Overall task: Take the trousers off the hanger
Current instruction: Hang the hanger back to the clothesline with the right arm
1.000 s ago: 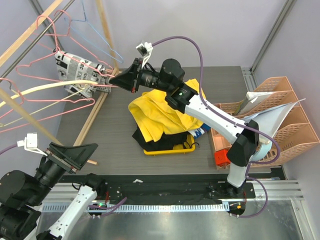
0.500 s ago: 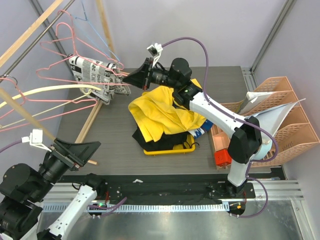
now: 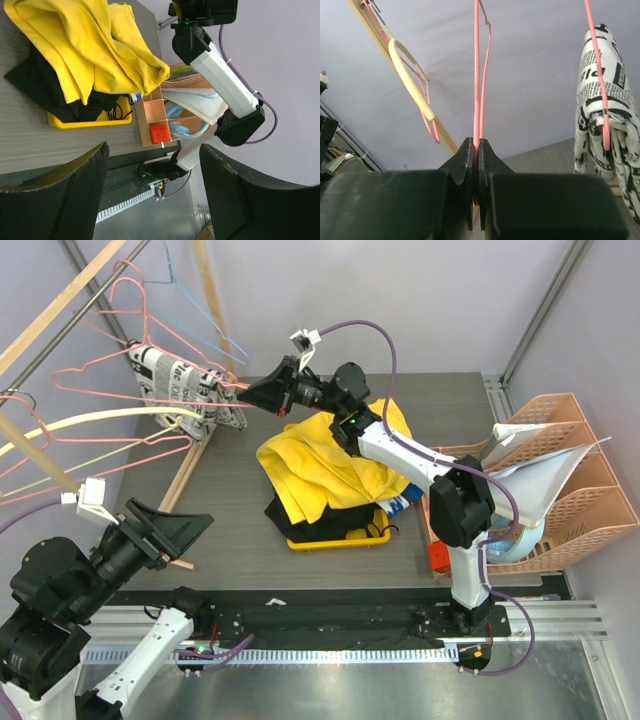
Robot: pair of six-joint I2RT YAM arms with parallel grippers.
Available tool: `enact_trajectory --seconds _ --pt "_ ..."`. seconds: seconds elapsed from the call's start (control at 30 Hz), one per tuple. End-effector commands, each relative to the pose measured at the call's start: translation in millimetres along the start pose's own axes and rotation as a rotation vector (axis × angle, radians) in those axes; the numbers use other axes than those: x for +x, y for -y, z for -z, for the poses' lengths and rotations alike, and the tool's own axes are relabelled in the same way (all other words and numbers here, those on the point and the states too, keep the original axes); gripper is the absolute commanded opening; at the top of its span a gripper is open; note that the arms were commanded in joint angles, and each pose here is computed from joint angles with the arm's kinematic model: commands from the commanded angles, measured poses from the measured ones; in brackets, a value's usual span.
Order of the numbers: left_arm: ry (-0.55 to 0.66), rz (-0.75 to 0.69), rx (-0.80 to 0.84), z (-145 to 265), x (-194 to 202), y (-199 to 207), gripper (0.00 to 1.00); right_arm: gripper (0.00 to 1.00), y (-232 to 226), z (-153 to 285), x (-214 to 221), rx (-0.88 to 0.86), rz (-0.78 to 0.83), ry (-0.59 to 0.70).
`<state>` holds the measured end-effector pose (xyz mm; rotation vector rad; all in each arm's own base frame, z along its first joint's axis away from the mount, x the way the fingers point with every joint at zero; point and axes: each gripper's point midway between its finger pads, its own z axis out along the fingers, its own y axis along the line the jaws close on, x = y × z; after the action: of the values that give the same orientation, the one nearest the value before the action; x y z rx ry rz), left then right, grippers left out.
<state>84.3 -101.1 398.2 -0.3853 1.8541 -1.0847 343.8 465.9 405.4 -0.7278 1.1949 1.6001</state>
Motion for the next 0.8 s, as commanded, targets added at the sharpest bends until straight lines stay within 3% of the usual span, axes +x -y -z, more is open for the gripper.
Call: enact_trajectory --seconds 0.0,0.77 --pt "-0.024 -0.042 0.032 0 -1 11 0.73 0.01 -29 -12 -47 -0.093 0.097 0.112" --pt "-0.076 -0.086 0.023 -11 1 12 0.73 0.01 -24 -44 -13 -0.119 0.05 0.07"
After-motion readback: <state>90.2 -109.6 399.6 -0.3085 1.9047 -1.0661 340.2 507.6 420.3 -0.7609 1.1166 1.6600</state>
